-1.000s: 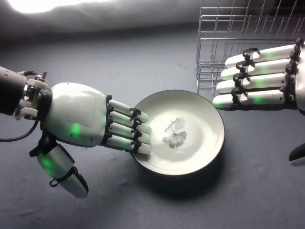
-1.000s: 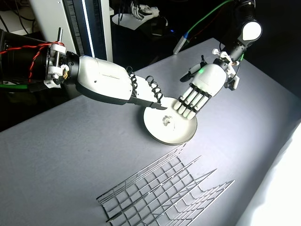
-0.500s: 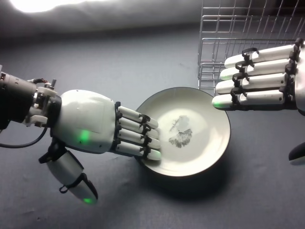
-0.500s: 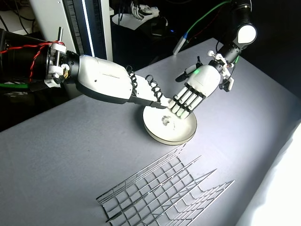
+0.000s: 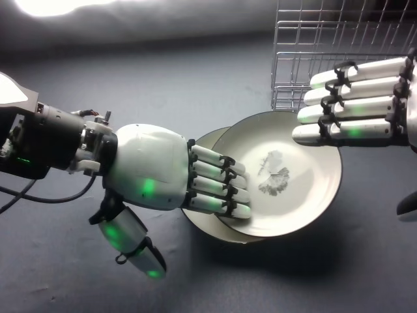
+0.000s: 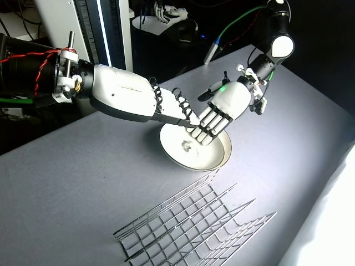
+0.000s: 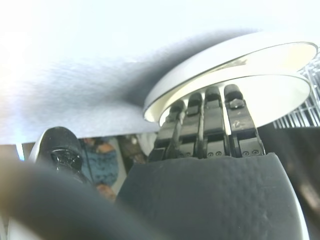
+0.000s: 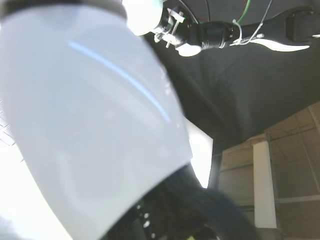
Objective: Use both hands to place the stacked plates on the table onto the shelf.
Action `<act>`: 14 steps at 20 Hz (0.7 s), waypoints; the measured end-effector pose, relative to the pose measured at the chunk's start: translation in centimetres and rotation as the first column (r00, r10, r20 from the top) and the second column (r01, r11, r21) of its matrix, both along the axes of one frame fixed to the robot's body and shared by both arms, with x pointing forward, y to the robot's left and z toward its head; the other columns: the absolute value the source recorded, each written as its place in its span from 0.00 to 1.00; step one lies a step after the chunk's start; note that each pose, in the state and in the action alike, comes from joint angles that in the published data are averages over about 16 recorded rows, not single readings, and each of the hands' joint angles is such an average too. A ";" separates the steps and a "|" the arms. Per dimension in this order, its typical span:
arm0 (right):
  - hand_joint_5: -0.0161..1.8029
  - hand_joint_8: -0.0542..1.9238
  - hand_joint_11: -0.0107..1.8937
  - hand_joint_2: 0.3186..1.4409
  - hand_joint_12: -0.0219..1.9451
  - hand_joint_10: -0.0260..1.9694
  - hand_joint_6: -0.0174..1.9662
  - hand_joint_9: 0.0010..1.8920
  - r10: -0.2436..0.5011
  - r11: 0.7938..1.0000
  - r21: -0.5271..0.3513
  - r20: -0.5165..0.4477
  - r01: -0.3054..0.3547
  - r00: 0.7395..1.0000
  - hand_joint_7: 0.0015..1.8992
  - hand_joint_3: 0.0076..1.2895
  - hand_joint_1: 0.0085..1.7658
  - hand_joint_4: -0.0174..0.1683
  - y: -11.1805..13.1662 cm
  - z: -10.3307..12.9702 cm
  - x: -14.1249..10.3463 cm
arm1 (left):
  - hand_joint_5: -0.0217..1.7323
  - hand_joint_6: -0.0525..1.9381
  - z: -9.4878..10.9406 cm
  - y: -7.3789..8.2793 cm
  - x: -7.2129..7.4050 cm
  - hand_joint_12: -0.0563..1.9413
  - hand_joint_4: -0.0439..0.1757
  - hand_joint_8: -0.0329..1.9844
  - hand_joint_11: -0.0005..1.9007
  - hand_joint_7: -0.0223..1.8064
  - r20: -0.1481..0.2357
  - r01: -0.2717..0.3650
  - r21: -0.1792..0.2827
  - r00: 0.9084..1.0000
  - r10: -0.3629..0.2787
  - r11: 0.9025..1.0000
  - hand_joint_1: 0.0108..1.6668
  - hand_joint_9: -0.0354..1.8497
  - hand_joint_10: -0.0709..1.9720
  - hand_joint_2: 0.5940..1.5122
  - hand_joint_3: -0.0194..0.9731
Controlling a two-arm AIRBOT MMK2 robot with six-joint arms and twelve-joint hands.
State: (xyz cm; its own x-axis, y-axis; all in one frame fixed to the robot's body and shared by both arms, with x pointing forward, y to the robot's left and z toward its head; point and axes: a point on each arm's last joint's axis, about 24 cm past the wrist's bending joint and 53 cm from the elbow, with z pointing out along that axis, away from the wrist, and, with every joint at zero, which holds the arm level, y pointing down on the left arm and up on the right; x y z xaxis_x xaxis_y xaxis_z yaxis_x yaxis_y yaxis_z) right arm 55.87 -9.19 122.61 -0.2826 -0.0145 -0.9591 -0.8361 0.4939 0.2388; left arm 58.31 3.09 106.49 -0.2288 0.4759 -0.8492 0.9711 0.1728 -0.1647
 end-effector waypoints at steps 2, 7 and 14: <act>0.02 0.04 0.02 0.67 0.01 0.02 0.02 0.01 0.000 1.000 0.000 0.001 0.000 1.000 0.01 0.00 0.34 0.12 0.0 0.0 0.0 | 0.01 0.01 0.1 -0.5 0.0 0.03 0.17 0.01 0.01 0.01 -0.001 0.001 -0.008 1.000 -0.001 1.000 0.00 0.02 0.03 0.52 0.04; 0.02 0.04 0.02 0.64 0.01 0.02 0.02 0.01 0.000 1.000 -0.001 0.006 0.000 1.000 0.01 0.00 0.43 0.12 -0.2 0.2 0.0 | 0.01 0.01 0.3 -1.3 0.0 0.03 0.17 0.01 0.01 0.01 -0.004 0.000 -0.025 1.000 0.000 1.000 0.00 0.02 0.03 0.52 0.04; 0.02 0.04 0.02 0.61 0.01 0.02 0.02 0.01 0.012 1.000 -0.023 0.016 -0.011 1.000 0.01 0.00 0.56 0.12 -0.6 -0.2 -0.4 | 0.01 0.01 0.6 -2.2 0.0 0.03 0.17 0.01 0.01 0.01 -0.012 -0.004 -0.045 1.000 0.003 0.999 0.00 0.02 0.03 0.52 0.04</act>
State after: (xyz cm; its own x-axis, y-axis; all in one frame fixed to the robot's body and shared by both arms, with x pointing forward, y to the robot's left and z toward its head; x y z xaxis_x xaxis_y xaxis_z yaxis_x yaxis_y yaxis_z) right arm 55.52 -9.76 122.41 -0.2672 -0.0398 -0.9628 -0.8452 0.4896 0.2143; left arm 58.34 0.87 107.12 -0.2403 0.4362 -0.8672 0.9685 0.1682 -0.1837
